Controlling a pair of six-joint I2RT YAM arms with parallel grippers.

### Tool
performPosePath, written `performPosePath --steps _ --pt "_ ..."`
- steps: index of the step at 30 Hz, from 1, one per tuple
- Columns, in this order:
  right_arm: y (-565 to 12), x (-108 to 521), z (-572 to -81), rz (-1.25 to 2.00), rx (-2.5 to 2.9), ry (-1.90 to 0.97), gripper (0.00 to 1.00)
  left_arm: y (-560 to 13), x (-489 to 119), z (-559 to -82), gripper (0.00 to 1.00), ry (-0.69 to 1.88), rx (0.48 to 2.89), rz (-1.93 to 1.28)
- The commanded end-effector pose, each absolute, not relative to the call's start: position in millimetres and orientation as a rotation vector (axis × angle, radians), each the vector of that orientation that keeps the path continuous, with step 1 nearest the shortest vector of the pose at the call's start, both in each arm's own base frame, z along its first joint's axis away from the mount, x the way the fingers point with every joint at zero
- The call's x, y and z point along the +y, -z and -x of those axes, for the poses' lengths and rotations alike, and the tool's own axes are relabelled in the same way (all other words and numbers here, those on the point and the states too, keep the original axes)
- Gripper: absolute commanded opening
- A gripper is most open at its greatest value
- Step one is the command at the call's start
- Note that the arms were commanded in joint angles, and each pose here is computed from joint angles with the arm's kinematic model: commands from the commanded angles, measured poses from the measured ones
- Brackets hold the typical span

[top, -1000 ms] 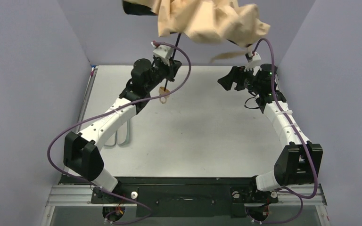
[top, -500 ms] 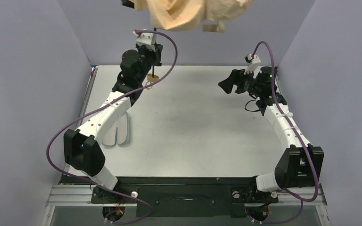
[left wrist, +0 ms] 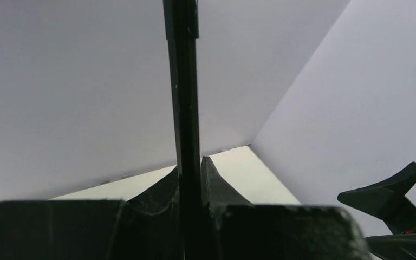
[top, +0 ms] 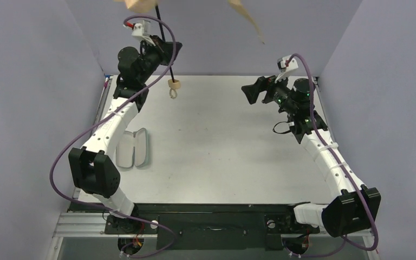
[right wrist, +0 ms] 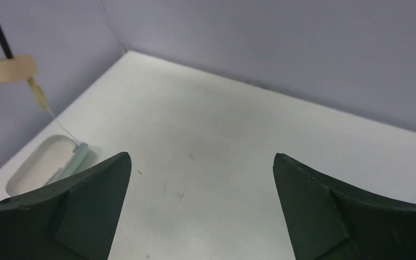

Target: Open the umbrella

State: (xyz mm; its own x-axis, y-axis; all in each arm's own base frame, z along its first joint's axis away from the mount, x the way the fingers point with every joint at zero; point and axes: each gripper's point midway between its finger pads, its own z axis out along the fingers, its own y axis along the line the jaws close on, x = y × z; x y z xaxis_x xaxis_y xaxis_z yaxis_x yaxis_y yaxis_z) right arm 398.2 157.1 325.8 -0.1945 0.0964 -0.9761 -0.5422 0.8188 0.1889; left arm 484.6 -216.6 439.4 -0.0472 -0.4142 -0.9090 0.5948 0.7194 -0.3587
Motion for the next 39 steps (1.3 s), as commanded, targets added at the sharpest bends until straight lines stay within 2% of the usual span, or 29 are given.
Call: performPosePath --steps 1,3,8,14,17,28,39 --pt "-428 160 -395 0.190 1.389 -0.693 1.00 -508 -237 -430 0.00 1.068 1.178 -0.267" --pt "-443 170 -395 0.207 1.352 -0.754 0.93 -511 -237 -426 0.00 1.077 1.171 -0.276" --pt "-488 192 -391 0.129 1.148 -0.852 0.69 -519 -251 -408 0.00 1.136 1.144 -0.338" --pt "-537 227 -369 0.167 0.973 -0.884 0.50 -525 -285 -366 0.00 1.144 1.086 -0.526" --pt "-551 238 -360 0.175 0.910 -0.873 0.49 -532 -297 -346 0.00 1.091 1.020 -0.615" --pt "-615 239 -345 0.083 0.675 -0.863 0.41 -553 -317 -315 0.00 1.174 0.954 -0.690" --pt "-625 264 -354 0.125 0.640 -0.962 0.40 -561 -322 -298 0.00 1.333 0.984 -0.704"
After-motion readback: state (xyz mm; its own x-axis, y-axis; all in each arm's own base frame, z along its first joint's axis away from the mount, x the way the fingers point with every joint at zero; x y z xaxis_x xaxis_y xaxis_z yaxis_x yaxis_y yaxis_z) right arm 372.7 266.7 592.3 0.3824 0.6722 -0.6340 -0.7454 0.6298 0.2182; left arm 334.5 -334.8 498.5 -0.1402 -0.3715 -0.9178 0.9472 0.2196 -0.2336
